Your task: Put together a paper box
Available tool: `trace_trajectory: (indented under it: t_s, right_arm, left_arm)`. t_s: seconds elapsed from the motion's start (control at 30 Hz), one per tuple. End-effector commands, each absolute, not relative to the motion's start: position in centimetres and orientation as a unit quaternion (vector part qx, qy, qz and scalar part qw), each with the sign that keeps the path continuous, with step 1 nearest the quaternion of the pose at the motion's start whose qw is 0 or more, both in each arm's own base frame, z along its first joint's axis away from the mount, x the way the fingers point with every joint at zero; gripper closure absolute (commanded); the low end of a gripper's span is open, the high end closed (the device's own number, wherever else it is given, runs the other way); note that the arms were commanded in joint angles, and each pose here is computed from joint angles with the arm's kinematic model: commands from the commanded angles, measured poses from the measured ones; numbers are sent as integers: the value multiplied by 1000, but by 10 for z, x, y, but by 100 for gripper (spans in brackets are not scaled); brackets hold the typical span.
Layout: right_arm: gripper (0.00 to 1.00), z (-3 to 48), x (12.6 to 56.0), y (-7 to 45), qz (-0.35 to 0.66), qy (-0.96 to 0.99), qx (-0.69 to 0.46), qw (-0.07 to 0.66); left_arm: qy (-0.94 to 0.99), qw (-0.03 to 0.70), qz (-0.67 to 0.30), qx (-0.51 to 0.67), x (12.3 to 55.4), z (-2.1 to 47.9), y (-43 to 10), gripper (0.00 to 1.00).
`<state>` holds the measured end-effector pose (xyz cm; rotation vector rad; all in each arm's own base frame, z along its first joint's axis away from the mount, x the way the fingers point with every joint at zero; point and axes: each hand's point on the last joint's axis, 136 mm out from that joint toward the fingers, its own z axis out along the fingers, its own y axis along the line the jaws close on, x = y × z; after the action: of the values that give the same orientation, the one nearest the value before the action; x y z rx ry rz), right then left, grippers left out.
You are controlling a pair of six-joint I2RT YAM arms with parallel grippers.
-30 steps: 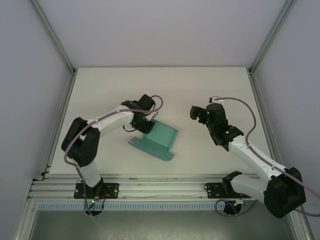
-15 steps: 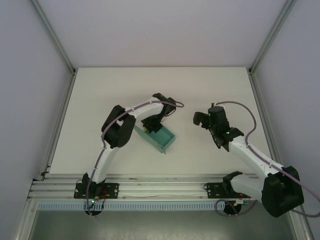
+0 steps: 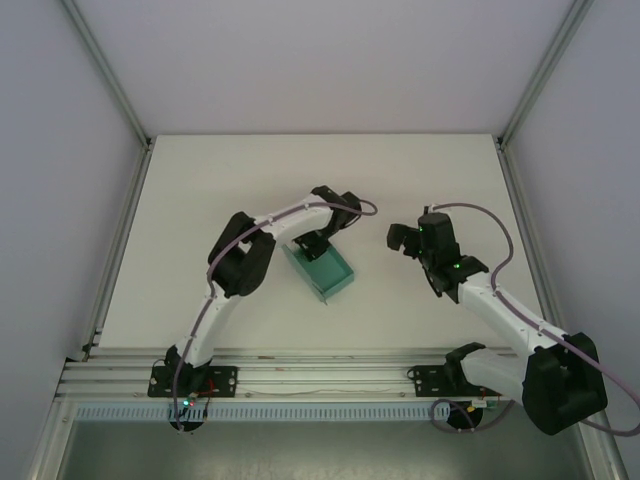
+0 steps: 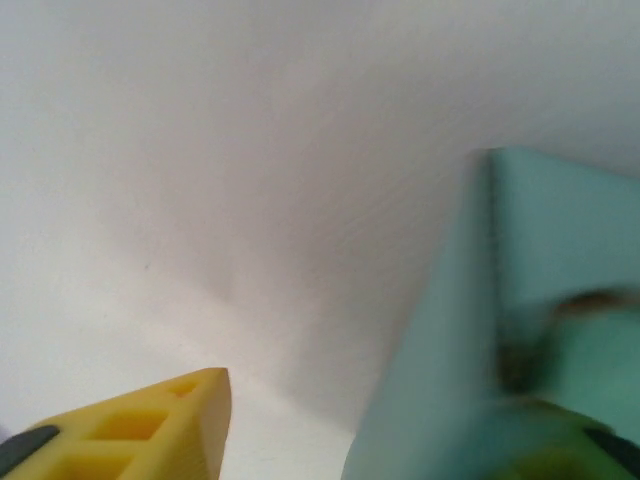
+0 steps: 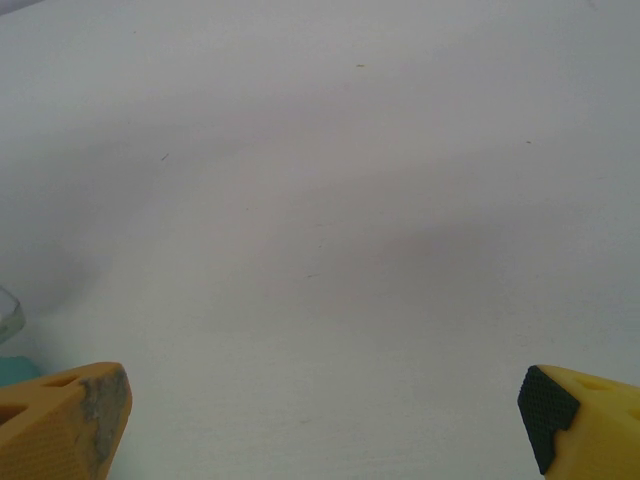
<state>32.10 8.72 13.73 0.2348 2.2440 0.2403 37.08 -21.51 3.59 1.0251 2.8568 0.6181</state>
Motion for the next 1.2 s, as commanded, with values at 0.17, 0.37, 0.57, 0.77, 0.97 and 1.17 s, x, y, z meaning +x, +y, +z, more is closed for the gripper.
trace_trajectory:
  t_s: [0.17, 0.37, 0.57, 0.77, 0.97, 1.17]
  right_arm:
    - [0, 151, 319, 111, 143, 894, 16, 425]
    - [0, 158, 321, 141, 175, 883, -100, 425]
    - [2, 167, 345, 170, 189, 871, -186, 413]
    - [10, 166, 362, 223, 240, 831, -327, 380]
    - [21, 128, 373, 274, 257, 793, -476, 279]
    - [28, 89, 369, 314, 258, 751, -573, 202]
  left_arm:
    - [908, 115, 65, 397, 376, 102, -265, 0]
    - [903, 203, 20, 379, 387, 155, -279, 0]
    - [904, 290, -64, 307, 401, 203, -270, 0]
    - [930, 314, -61, 179, 409, 202, -209, 0]
    - [934, 342, -95, 31, 391, 186, -133, 0]
    - [941, 326, -86, -40, 367, 155, -91, 0]
